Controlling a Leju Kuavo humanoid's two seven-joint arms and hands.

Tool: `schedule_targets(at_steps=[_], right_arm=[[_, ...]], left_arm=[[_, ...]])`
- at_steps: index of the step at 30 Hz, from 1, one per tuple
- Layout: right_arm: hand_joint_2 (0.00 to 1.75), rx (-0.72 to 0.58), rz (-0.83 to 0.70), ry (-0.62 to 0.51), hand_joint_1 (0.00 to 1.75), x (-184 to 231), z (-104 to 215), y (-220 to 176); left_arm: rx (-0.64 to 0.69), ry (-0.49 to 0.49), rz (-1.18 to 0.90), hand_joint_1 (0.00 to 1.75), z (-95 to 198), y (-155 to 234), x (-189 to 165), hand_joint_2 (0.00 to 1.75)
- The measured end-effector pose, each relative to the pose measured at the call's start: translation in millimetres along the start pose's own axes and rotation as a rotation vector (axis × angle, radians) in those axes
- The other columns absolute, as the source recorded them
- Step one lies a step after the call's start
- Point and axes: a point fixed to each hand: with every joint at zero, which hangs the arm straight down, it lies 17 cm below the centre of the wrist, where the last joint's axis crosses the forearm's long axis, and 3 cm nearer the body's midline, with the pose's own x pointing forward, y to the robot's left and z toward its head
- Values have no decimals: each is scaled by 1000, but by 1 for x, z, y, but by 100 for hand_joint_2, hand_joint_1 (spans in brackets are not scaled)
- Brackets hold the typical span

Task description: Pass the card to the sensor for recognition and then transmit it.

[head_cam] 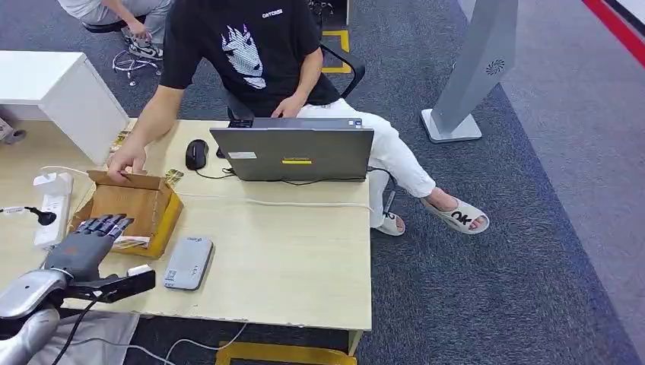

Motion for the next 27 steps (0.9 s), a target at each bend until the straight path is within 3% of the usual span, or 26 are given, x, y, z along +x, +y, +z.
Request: schedule_targets(at_steps=[20,23,25,27], right_arm=[[175,-8,-1,-3,0,2,-1,-3],[175,-7,2,-5,0,2,-1,-4],[175,-6,3,-2,0,0,-1,-3],[175,-5,1,2,0,-1,0,-2]], left_arm=[[32,10,-23,2,0,5,-1,175],[50,13,-34,150,1,6,1,175],[55,14,-38,173,2,5,2,175],[57,15,-45,175,3,5,2,175]])
